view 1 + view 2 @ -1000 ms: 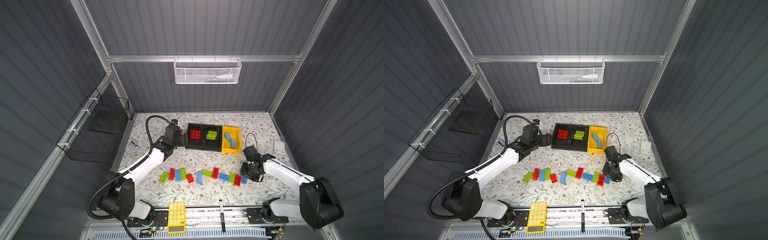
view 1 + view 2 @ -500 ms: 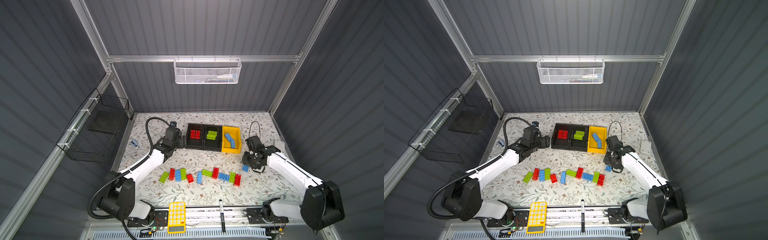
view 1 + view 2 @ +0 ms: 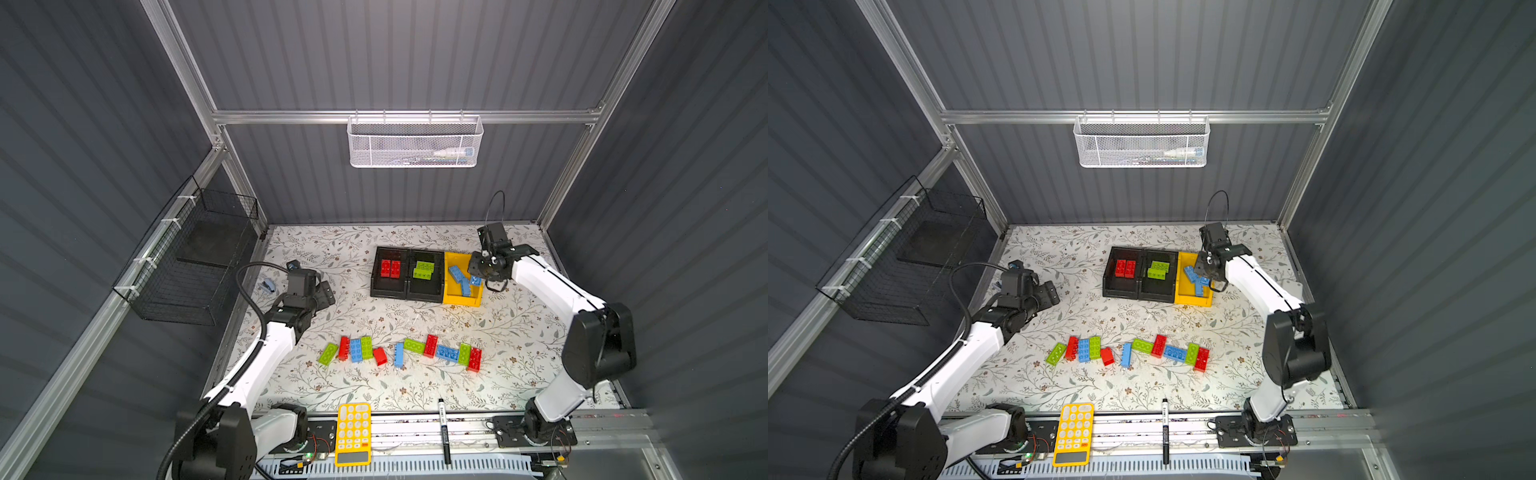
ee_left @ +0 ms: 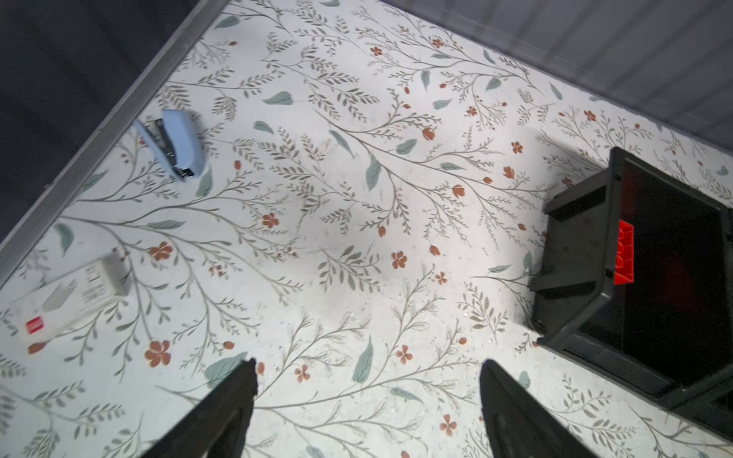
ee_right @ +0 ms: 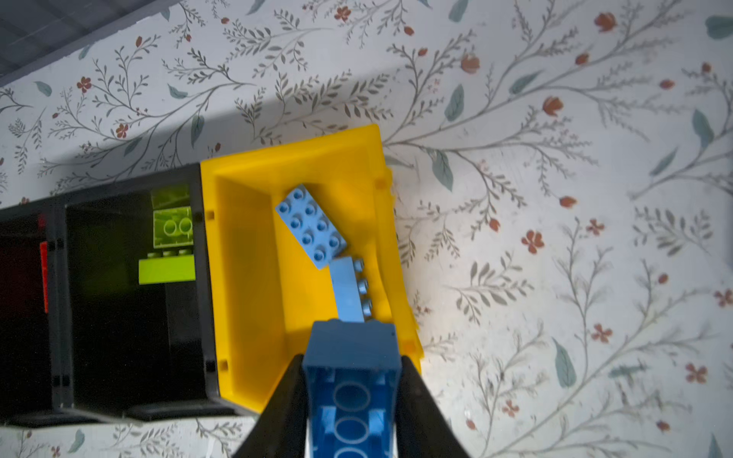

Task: Sort the legos into containers by color
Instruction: Place the lego in the container.

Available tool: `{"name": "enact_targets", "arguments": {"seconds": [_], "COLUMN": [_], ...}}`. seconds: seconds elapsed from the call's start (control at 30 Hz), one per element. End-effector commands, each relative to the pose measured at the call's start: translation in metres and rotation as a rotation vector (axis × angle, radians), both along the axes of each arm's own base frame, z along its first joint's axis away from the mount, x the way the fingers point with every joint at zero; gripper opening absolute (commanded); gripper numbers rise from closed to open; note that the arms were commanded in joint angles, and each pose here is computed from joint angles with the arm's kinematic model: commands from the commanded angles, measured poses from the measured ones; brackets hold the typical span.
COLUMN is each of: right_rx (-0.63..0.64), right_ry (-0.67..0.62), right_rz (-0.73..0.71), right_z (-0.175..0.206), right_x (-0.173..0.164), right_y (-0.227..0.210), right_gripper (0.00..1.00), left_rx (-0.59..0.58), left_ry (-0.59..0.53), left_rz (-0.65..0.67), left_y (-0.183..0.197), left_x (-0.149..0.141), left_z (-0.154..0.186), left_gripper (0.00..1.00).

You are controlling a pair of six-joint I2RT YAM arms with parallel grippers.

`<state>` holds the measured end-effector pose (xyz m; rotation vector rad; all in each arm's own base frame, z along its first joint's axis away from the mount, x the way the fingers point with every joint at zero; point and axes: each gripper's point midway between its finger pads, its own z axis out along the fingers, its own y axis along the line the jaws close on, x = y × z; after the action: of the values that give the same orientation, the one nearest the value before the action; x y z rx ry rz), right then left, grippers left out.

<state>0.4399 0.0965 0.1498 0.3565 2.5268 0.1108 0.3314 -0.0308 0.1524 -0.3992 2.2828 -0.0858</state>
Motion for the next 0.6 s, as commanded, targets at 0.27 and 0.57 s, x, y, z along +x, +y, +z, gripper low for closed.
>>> {"name": "enact_targets", "arguments": {"seconds": [0.27,0.57], "right_rx": [0.021,0.07], "right_ry": [0.057,0.124], "right_rz": [0.117,0.12], "right_z": [-0.031,-0.062], "right_x": [0.053,0.03], "right_y": [0.028,0.049], "right_gripper": [0.27,0.33], "left_rx": [-0.094,-0.04], "left_ry": [0.179,0.208], "left_rz": [0.121,0.116], "left_y": [0.013,0.019], "left_x": [-0.071,-0.075], "left_z": [-0.038,-0.041], "left_gripper": [0.91,0.93]}}
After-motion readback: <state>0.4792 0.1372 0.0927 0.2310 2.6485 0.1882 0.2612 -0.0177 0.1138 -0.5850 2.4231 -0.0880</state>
